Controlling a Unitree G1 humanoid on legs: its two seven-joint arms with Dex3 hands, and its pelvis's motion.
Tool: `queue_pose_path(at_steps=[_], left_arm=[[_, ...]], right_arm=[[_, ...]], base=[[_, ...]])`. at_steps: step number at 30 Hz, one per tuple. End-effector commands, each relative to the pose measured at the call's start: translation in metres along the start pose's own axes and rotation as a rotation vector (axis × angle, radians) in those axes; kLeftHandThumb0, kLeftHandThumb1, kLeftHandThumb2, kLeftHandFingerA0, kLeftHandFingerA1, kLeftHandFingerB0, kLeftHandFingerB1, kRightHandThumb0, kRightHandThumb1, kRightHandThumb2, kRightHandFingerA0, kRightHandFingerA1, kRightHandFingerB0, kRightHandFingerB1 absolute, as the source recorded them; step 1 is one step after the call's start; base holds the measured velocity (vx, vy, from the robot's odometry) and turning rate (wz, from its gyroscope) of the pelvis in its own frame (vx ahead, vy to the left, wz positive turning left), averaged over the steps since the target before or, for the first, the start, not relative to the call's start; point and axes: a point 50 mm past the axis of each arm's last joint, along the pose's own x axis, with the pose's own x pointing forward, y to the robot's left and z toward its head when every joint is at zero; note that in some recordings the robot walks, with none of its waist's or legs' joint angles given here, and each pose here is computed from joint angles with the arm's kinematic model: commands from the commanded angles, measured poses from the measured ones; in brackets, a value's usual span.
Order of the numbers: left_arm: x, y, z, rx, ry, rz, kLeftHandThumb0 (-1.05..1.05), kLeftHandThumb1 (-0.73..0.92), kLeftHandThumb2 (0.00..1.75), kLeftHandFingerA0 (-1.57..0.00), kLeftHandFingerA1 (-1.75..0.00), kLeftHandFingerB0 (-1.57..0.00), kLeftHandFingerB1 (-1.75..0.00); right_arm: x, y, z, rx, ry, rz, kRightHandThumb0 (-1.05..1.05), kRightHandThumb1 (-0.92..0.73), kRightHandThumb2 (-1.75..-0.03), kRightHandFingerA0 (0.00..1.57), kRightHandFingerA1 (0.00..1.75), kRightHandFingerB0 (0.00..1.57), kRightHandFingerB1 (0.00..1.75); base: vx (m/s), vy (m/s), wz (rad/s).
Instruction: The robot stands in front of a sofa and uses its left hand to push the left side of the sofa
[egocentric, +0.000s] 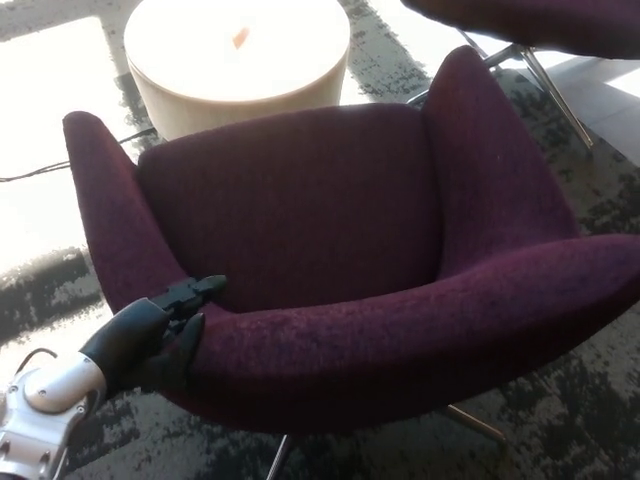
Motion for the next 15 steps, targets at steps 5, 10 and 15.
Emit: queue_pose_path(at_steps=[5, 10, 15], left_arm=[[-0.02, 0.014, -0.035, -0.122, 0.112, 0.042, -0.94, 0.81, 1.25, 0.0, -0.16, 0.0, -0.1], [-0.027, 0.019, -0.042, -0.125, 0.129, 0.063, -0.94, 0.82, 1.25, 0.0, -0.15, 0.0, -0.09], [-0.039, 0.025, -0.056, -0.165, 0.141, 0.107, -0.98, 0.83, 1.25, 0.0, -0.16, 0.0, -0.07]], right_arm=[[0.0, -0.005, -0.002, -0.019, 0.011, -0.015, -0.68, -0.86, -0.66, 0.58, 0.43, 0.54, 0.4], [-0.001, -0.004, -0.003, 0.016, 0.017, -0.009, -0.67, -0.84, -0.66, 0.58, 0.43, 0.53, 0.4], [-0.002, -0.002, -0.005, -0.007, 0.024, -0.006, -0.68, -0.84, -0.66, 0.58, 0.43, 0.54, 0.4]], base=[[0.0, 0.0, 0.0], [0.0, 0.0, 0.0], [0.0, 0.0, 0.0]])
